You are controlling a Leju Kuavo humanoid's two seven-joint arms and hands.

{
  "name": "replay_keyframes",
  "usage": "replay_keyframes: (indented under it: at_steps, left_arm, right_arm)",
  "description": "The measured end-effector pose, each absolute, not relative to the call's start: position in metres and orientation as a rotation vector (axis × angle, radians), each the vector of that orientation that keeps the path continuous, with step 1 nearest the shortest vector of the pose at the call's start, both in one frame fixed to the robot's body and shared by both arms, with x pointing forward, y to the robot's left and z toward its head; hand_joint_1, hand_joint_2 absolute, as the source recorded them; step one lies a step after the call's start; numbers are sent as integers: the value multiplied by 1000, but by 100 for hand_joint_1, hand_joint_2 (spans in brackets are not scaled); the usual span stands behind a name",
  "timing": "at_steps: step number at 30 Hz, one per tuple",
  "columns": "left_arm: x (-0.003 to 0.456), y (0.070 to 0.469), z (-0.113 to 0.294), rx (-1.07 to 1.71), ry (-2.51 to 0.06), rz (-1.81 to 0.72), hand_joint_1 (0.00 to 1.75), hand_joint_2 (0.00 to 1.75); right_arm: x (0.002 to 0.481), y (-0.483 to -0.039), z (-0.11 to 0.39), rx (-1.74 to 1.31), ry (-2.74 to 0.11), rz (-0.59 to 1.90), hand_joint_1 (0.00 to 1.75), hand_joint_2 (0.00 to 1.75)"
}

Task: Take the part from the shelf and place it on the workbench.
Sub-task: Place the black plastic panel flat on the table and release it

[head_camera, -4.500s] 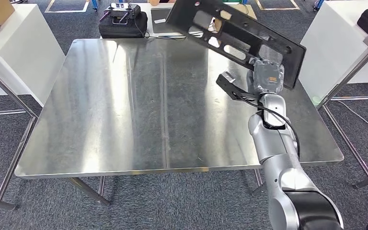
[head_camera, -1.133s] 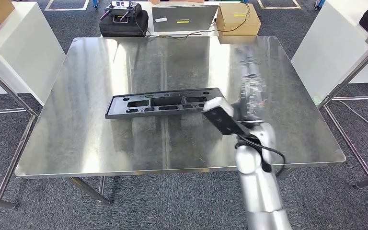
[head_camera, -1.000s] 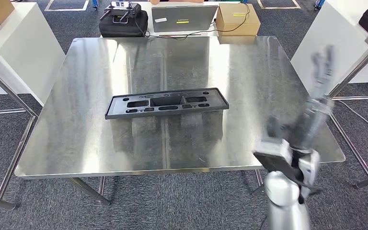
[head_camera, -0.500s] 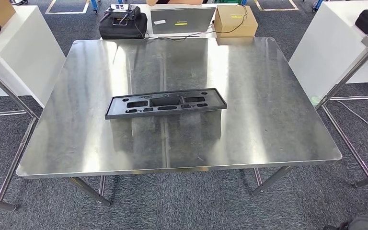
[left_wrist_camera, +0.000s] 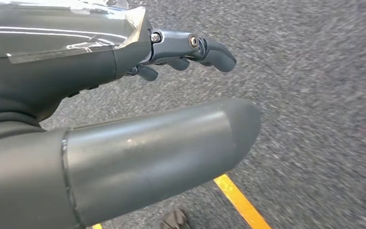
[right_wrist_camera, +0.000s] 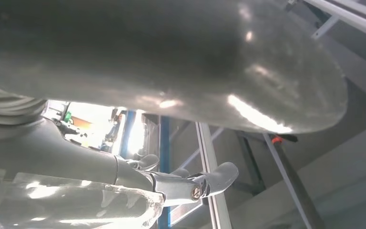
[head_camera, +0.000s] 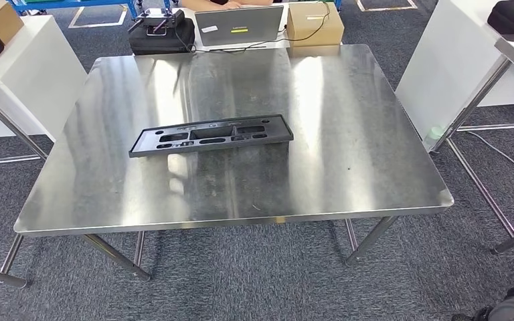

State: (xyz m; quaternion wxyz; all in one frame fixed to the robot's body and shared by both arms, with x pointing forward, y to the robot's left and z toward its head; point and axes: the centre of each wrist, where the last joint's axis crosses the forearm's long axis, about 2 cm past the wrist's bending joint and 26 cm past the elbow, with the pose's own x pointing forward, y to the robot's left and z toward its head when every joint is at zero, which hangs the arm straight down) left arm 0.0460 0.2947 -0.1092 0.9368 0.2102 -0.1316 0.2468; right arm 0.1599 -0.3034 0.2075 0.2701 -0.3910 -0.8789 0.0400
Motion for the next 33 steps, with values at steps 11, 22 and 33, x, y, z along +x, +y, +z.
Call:
replay_keyframes:
  at_steps: [11,22,33]
  left_arm:
    - [50,294,-109,423,-273,510,0,0]
    - [52,291,-109,403,-281,510,0,0]
    - [51,290,-109,414,-270,523,0,0]
  right_arm:
    - [162,-305,209,-1065,-2368,95,0,0]
    - [170,-307,214,-1098,-2342,50,0,0]
    - [183,-301,216,-1045,-2350,17,0,0]
